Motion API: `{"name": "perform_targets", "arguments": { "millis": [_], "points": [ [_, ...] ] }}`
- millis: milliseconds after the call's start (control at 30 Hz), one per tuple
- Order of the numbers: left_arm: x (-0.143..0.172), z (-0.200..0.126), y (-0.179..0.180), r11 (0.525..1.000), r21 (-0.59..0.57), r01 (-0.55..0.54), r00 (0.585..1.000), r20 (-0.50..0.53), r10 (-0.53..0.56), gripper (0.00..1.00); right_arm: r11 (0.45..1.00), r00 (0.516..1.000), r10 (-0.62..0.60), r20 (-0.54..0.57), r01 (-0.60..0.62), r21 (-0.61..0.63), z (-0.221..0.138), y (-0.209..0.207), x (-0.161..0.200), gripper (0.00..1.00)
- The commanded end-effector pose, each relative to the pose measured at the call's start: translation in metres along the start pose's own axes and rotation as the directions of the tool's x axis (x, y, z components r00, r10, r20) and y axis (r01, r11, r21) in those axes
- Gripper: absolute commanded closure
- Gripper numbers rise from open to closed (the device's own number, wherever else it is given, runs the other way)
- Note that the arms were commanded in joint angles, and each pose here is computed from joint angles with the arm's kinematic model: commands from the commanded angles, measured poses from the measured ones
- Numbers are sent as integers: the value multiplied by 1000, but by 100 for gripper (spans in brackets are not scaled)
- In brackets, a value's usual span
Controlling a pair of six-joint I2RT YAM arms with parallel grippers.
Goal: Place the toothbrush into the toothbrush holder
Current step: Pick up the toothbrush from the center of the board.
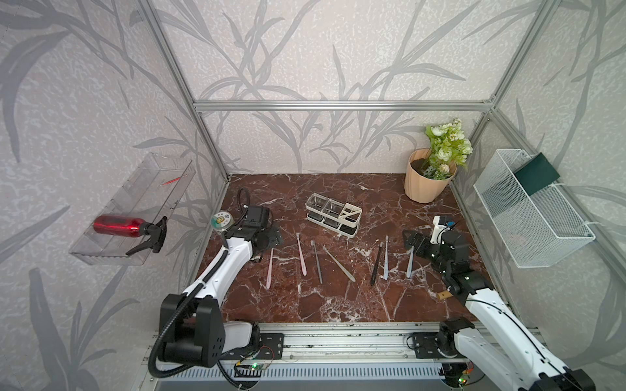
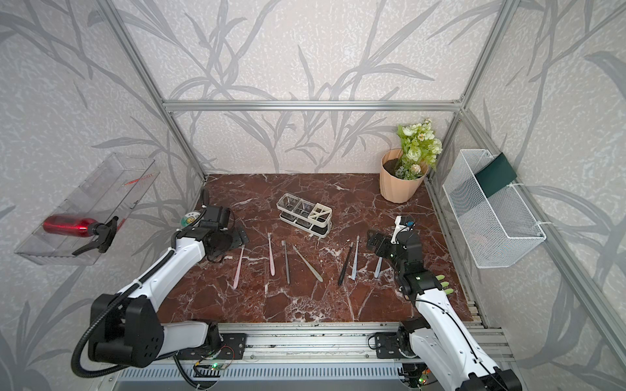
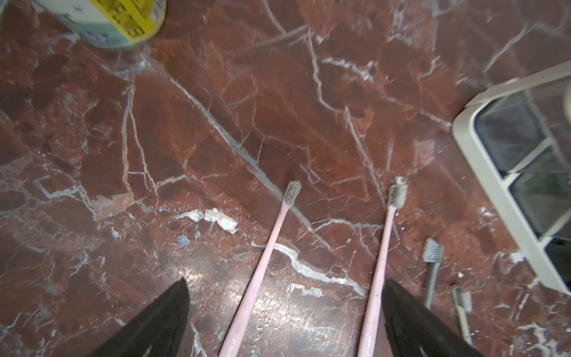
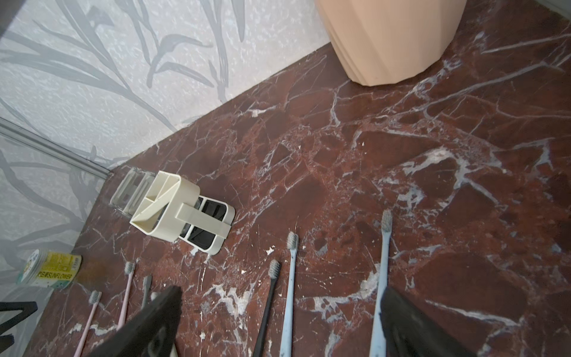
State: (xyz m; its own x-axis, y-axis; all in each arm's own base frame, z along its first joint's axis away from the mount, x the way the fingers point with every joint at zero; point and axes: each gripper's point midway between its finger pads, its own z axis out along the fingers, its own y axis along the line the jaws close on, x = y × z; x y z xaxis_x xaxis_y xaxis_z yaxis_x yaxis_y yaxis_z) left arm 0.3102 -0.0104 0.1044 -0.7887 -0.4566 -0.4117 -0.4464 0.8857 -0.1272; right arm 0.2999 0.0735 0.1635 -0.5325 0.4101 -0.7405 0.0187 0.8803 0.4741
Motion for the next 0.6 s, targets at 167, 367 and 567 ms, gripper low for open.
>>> {"name": "perform_targets", "arguments": {
  "millis": [167,367,567],
  "points": [
    [0,16,11,987,-150,-63,994,-95,49,9,989,989,-147,8,147,16,-6,21,6,1],
    [-7,32,5,967,-214,-141,984,-134,114,20,979,980,-201,-1,201,-16,-1,34,18,1],
    [-5,57,2,951,-238,-195,969,-195,150,34,977,977,-211,29,212,-25,-8,37,16,1]
  ]
}}
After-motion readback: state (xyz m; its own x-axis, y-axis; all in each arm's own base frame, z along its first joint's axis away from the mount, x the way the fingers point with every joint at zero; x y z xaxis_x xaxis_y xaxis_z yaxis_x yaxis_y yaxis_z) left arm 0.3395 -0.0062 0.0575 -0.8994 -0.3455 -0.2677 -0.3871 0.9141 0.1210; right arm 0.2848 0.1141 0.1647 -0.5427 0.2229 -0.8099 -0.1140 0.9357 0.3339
